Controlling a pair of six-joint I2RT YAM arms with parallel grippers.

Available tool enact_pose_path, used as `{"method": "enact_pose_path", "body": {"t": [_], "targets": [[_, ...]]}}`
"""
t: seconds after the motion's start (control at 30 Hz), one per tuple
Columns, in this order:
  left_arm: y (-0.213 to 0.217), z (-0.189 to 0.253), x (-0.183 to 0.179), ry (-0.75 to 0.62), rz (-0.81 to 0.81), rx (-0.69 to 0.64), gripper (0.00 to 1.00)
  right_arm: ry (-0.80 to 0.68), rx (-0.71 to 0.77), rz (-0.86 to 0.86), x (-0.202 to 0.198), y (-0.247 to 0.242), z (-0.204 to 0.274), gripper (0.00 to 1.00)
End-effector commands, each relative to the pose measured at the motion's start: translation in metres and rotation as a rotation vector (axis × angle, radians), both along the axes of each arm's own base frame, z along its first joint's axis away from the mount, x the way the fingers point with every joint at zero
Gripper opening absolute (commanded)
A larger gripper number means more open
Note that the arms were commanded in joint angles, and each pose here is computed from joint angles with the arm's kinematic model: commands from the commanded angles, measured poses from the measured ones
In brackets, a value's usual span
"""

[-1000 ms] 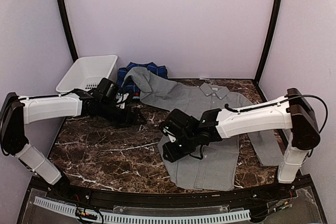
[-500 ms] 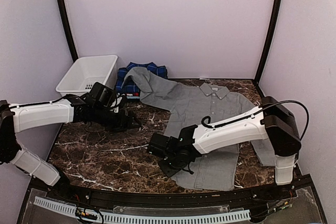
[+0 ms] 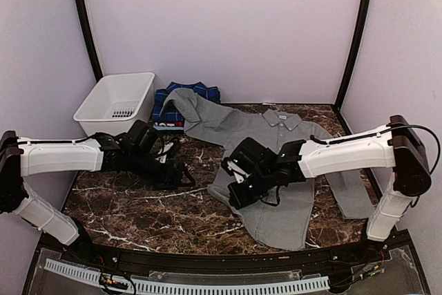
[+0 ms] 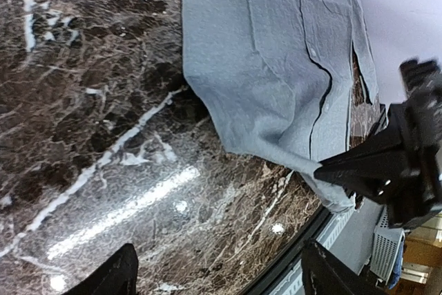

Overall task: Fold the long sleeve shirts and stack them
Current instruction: Flatten out the square-folded shirt at the center of the board.

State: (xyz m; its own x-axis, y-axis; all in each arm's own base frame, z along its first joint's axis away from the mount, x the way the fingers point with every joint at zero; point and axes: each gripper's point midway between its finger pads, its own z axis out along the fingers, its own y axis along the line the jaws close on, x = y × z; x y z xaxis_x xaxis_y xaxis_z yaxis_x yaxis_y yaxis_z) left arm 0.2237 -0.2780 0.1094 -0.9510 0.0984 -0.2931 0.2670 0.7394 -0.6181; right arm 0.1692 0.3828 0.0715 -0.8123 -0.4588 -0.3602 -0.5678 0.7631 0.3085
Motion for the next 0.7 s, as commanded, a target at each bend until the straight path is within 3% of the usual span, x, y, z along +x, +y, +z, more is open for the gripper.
{"method": "enact_pose_path", "body": {"t": [0.0,0.2,0.5,0.67], "targets": [[-0.026,-0.004,-0.012,0.047,-0.069,-0.068,0.78,0.081,0.292,0.048,0.006,0.014,0.037,0.00],[-0.060,-0.008,-0.018,0.088,-0.130,-0.123,0.71,0.161,0.367,-0.036,0.039,-0.012,0.020,0.00],[-0.079,-0.029,-0.018,0.129,-0.164,-0.106,0.68,0.215,0.256,-0.083,0.038,-0.023,-0.032,0.00],[-0.083,-0.043,-0.019,0.151,-0.160,-0.082,0.63,0.197,0.206,-0.063,0.031,-0.020,-0.039,0.00]]}}
